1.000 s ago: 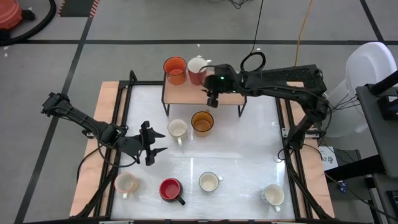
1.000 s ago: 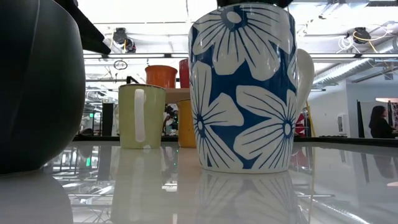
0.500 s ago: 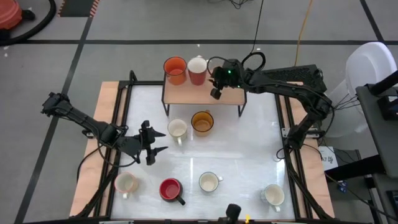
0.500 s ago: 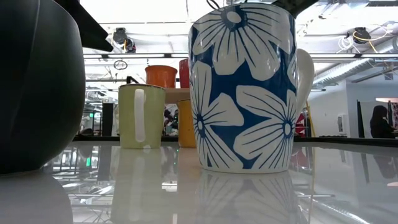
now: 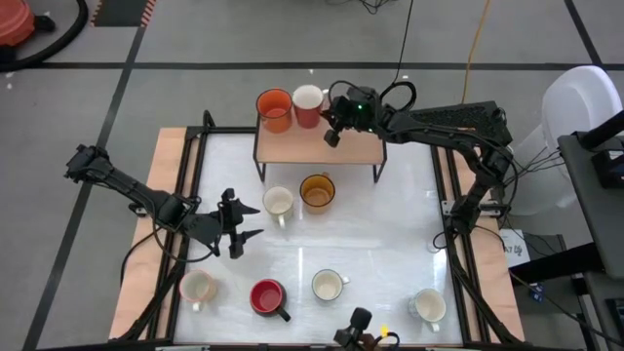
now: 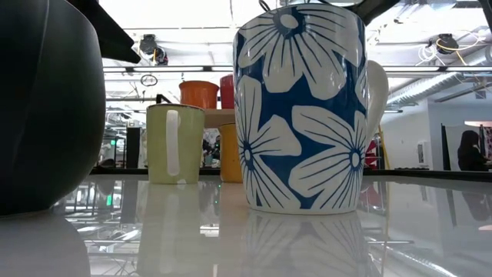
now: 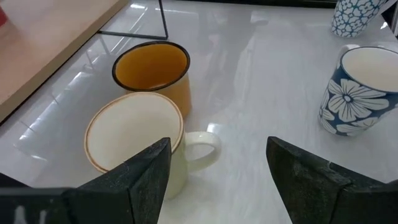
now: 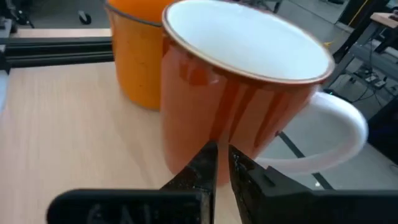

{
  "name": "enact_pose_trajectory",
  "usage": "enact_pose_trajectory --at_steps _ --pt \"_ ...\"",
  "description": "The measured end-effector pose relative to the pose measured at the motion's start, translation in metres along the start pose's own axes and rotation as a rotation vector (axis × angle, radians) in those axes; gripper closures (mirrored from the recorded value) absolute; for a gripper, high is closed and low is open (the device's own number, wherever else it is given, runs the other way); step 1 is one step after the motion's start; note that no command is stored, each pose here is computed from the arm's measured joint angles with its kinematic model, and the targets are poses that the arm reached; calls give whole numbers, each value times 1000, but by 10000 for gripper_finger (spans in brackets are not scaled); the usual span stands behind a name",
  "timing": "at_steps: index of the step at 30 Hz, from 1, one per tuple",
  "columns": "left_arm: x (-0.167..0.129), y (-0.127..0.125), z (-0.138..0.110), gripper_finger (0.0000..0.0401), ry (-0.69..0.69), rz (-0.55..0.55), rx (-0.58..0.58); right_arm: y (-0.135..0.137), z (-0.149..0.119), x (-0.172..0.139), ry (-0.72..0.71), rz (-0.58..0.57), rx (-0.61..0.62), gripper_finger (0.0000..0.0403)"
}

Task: Place coffee mugs
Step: Put the red mug on the shelf

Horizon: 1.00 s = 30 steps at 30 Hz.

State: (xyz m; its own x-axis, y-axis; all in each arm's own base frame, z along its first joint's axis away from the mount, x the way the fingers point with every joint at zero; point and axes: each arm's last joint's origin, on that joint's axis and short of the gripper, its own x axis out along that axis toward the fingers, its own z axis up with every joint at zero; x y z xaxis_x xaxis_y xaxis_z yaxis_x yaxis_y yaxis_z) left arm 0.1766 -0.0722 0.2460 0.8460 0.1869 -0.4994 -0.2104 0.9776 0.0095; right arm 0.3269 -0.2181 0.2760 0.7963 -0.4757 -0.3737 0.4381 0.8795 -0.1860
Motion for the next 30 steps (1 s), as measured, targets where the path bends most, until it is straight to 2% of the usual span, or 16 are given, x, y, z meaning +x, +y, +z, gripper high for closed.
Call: enact_pose_trajectory --at_steps 11,16,25,30 --pt "0 0 0 133 0 0 -4 -3 -4 0 37 -3 -8 385" --pt "0 0 0 133 1 0 -3 -7 -8 -1 95 -129 -27 385" --pt "0 0 0 133 1 0 -3 -32 -4 -1 7 -222 11 385" --pt "0 0 0 133 -1 1 -3 -47 -8 6 -68 -196 41 395"
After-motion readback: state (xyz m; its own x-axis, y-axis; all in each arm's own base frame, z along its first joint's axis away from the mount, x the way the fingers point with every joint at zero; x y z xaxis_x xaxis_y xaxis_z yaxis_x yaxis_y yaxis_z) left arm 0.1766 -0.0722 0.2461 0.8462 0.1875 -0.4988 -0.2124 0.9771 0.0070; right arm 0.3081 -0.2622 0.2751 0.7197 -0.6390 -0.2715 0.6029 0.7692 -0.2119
